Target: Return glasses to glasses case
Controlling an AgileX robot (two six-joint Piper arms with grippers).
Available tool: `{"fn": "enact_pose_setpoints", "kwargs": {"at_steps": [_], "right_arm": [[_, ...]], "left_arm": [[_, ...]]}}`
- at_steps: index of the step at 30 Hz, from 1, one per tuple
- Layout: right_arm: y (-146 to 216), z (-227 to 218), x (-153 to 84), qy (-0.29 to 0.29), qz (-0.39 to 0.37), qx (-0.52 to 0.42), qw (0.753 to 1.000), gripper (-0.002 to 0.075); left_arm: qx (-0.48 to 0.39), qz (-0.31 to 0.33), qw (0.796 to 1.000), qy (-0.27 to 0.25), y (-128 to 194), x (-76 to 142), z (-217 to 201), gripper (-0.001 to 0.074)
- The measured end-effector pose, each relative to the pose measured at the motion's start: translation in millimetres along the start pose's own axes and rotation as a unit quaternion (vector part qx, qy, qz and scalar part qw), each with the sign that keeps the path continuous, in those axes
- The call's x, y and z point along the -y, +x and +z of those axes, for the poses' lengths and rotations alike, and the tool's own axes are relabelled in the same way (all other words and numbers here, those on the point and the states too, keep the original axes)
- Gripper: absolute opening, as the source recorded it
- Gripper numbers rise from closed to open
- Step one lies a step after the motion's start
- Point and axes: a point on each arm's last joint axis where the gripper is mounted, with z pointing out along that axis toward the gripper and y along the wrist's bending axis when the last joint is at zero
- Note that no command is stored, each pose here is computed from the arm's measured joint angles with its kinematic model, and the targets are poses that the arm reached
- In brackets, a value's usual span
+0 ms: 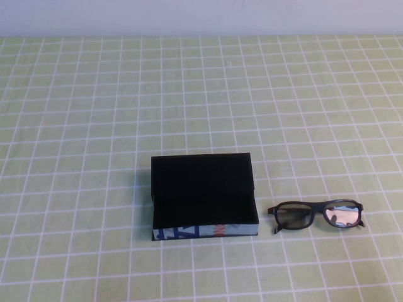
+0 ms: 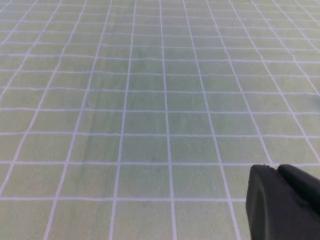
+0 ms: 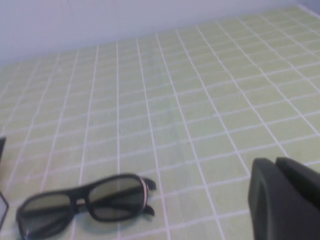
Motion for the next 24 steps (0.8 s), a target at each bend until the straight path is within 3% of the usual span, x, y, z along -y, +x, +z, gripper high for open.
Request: {"fn": "enact_pose_setpoints", "kwargs": {"at_steps": [8,16,24], "right_arm": [[-29.5,-4.9,2.2,0.008,0.024,0.165,0.986,-0.0018],[-58.7,-21.7,6.2,0.025,0.031,0.345,0.938,-0.0018],[-72.0,-35.8,8.3,0.035,0.033,0.443,0.895,-0.0018]], "left_arm": [[0.042,0.013,0.999,0.005,-7.1,0.9,-0.1,-0.0004],[0.223,0.013,0.974,0.033,-38.9,6.3,-8.9,-0.0004],[0.26,0.015,0.965,0.038,-45.0,7.4,-12.3,-0.0004]]}}
